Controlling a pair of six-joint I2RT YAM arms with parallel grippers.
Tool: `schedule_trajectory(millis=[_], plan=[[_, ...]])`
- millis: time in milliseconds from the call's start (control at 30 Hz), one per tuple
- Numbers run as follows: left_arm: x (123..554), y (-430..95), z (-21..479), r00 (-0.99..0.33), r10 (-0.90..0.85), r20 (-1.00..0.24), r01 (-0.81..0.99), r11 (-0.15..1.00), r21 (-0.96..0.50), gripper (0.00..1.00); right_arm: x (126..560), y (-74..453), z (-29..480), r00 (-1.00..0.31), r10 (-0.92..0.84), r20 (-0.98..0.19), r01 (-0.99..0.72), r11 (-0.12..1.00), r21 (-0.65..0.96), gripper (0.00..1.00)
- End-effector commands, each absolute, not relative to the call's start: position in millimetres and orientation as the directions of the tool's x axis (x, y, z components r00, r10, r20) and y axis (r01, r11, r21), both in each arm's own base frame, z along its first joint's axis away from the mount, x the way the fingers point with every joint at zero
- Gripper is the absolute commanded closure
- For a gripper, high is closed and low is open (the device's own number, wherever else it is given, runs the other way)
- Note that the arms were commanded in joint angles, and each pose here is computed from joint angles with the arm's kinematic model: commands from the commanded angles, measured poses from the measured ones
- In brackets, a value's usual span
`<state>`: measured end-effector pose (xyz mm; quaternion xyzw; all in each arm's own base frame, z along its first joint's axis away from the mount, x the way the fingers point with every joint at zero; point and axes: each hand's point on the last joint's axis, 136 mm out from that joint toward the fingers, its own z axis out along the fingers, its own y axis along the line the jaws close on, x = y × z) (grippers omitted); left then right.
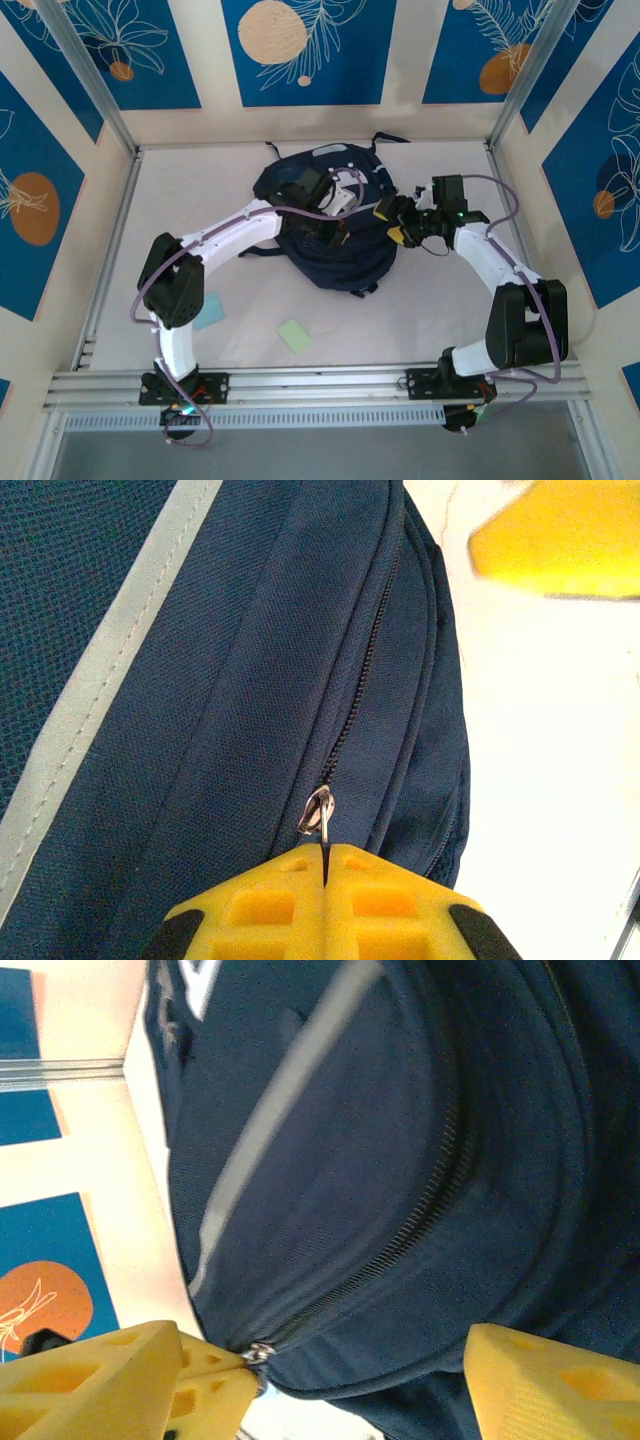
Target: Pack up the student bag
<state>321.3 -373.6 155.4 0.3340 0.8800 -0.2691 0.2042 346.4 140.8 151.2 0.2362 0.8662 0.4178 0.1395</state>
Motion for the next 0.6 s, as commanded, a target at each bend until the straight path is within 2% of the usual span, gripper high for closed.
schedule_trajectory(millis=[0, 167, 233, 300, 367, 567], plan=[[321.5, -385.5, 172.2, -0.661, 0.452, -0.599, 0.723, 0.598, -0.347, 1.0, 350.6, 151.4, 141.4, -0.833, 0.553, 0.035, 0.346, 0.469, 0.813, 0.28], [313.0, -381.1, 163.9, -0.668, 0.467, -0.58, 0.722, 0.597, -0.35, 1.0, 377.8, 169.8, 126.8, -0.815, 0.577, 0.049, 0.361, 0.44, 0.822, 0.38], [308.9, -377.5, 157.3, -0.67, 0.479, -0.567, 0.721, 0.603, -0.343, 1.0, 391.3, 171.1, 119.4, -0.799, 0.6, 0.031, 0.37, 0.452, 0.812, 0.55], [306.6, -370.8, 149.3, -0.674, 0.49, -0.553, 0.716, 0.618, -0.325, 1.0, 403.4, 169.3, 109.9, -0.781, 0.624, 0.023, 0.384, 0.45, 0.806, 0.82], [305.9, -362.1, 142.0, -0.677, 0.495, -0.544, 0.708, 0.64, -0.298, 1.0, 410.3, 166.5, 103.4, -0.769, 0.639, 0.019, 0.395, 0.452, 0.8, 1.0], [311.4, -310.6, 120.2, -0.714, 0.499, -0.491, 0.633, 0.76, -0.149, 1.0, 410.9, 151.9, 102.2, -0.748, 0.662, -0.047, 0.391, 0.496, 0.776, 1.0]])
